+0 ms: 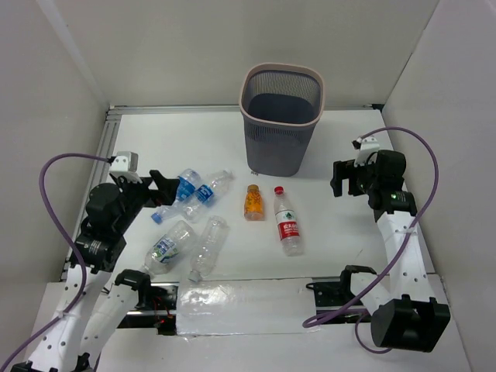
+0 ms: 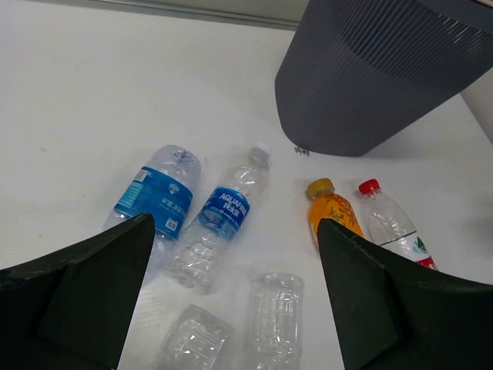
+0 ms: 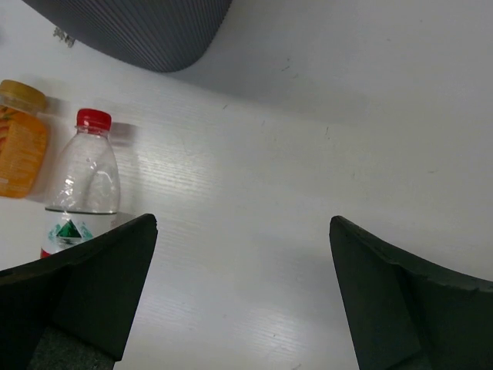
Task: Put the plastic bottles in the bin
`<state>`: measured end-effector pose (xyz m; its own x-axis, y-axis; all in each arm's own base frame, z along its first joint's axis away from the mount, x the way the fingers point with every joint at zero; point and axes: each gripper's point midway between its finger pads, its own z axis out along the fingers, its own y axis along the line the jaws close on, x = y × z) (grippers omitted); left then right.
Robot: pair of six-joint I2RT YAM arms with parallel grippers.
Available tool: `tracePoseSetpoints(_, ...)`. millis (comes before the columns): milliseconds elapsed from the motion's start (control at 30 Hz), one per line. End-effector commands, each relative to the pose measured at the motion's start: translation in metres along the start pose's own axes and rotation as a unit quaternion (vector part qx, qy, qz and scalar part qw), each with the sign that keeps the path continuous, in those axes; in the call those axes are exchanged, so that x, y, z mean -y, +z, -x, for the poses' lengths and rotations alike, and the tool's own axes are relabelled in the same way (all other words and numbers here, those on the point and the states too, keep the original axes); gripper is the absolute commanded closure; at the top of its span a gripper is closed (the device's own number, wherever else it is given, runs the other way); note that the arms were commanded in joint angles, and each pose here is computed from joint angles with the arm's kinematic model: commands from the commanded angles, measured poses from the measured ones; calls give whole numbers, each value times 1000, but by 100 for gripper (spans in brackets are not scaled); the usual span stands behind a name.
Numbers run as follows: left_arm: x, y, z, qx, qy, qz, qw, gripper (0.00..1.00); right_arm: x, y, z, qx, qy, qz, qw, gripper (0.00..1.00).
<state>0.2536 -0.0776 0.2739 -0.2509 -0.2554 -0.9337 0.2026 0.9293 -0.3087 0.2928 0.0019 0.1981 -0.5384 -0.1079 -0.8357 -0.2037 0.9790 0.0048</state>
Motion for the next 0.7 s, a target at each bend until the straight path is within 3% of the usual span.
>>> tracePoseSetpoints(0, 10, 1, -1, -7, -16, -26, 1000, 0, 4, -13, 7, 2, -28, -7, 1000, 0)
tracePoseSetpoints(100, 10, 5, -9, -26, -23, -27, 999, 0, 8, -16, -3, -18, -69, -6, 997, 0)
tracePoseSetpoints(200, 10, 7, -18, -42, -30, -27, 998, 0, 29, -10, -16, -56, -54, -35, 996, 0)
tracePoseSetpoints(267, 8, 10, -25, -51, -37, -24, 998, 0, 16, -10, -19, -70, -77, 11, 995, 0)
tracePoseSetpoints(333, 12, 12, -30, -60, -43, -36, 997, 9, 0, -11, -20, -68, -81, 59, 993, 0)
tracePoseSetpoints(367, 12, 16, -35, -69, -44, -40, 996, 32, -15, -12, -17, -57, -75, 100, 991, 28)
tracePoseSetpoints(400, 18, 16, -45, -86, -50, -54, 994, 45, -27, -11, -15, -50, -79, 125, 988, 55)
tracePoseSetpoints(433, 23, 18, -46, -91, -54, -64, 992, 56, -38, -7, -14, -39, -76, 148, 985, 69)
tracePoseSetpoints(467, 25, 19, -50, -99, -53, -67, 991, 63, -46, -6, -12, -31, -73, 156, 985, 72)
tracePoseSetpoints(533, 28, 24, -72, -144, -58, -68, 986, 57, -77, 3, -19, -47, -53, 184, 980, 55)
tracePoseSetpoints(600, 31, 25, -85, -182, -61, -60, 980, 38, -90, 12, -15, -43, -35, 202, 978, 40)
tracePoseSetpoints(633, 38, 26, -96, -205, -54, -65, 975, 24, -104, 19, -24, -68, -10, 222, 973, 19)
tracePoseSetpoints(667, 40, 26, -103, -218, -50, -65, 972, 16, -113, 24, -31, -79, 3, 235, 969, 15)
